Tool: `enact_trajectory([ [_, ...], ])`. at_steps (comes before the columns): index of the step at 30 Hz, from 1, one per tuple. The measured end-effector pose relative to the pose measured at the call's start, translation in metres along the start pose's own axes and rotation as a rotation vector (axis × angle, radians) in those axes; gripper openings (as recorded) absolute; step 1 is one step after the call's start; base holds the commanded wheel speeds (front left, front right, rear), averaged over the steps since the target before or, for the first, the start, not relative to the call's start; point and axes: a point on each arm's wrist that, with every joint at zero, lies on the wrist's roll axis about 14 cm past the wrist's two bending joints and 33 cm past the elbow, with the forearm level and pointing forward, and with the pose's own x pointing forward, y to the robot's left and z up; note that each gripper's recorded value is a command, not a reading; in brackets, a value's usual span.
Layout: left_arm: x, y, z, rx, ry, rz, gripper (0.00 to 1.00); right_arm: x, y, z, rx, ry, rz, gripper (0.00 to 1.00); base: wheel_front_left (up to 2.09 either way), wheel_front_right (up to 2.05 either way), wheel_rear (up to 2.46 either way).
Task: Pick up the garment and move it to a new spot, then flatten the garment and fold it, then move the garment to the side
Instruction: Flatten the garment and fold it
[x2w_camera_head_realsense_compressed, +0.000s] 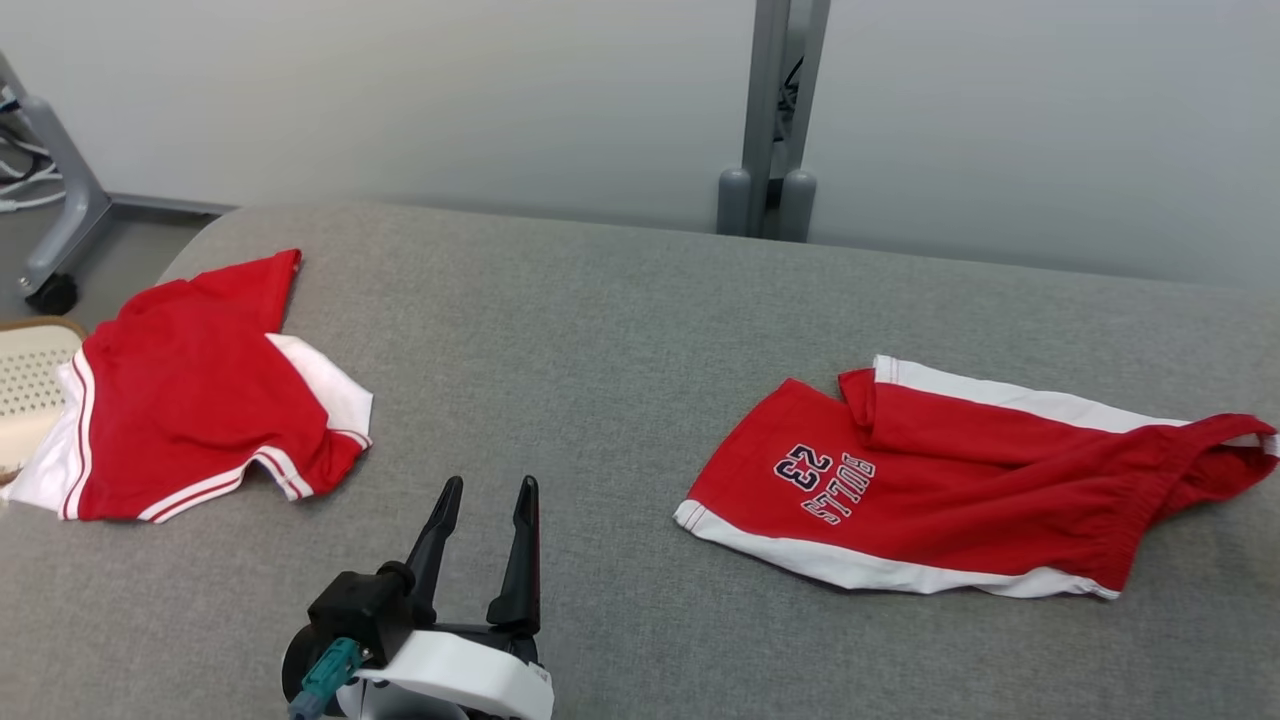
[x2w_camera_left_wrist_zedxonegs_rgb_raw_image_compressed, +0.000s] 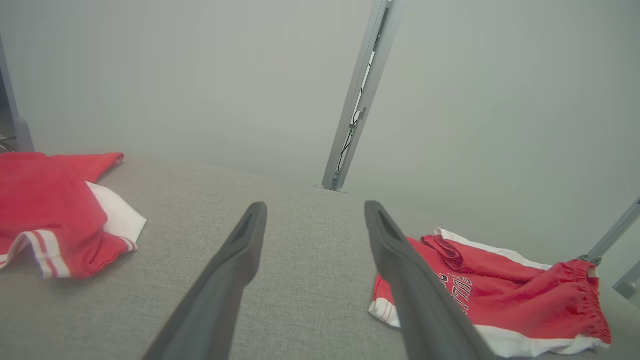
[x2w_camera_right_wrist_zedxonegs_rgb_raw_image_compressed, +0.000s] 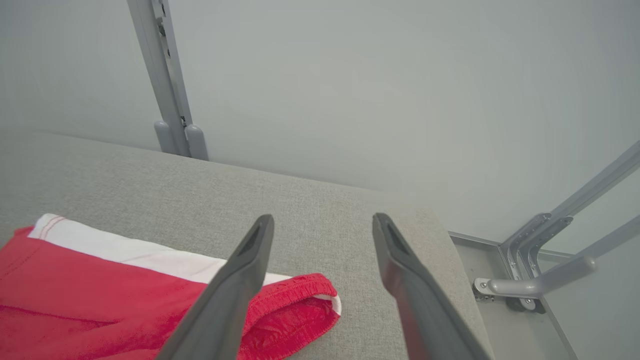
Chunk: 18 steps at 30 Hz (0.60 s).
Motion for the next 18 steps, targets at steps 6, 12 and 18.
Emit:
enact_trajectory([
  [6,0.004,-0.015,0.018,-0.015,-0.058,-0.053,1.00,-0.018,-0.002,0.062,0.066,-0.245,0.004,1.00,0.00,0.00,0.00],
  [12,0.012,-0.028,0.038,-0.058,-0.115,-0.084,1.00,-0.065,-0.004,0.116,0.296,-0.562,0.029,1.00,0.00,0.00,0.00],
  [18,0.013,-0.034,0.037,-0.060,-0.111,-0.096,1.00,-0.104,0.023,0.080,0.315,-0.620,0.041,1.00,0.00,0.00,0.00],
])
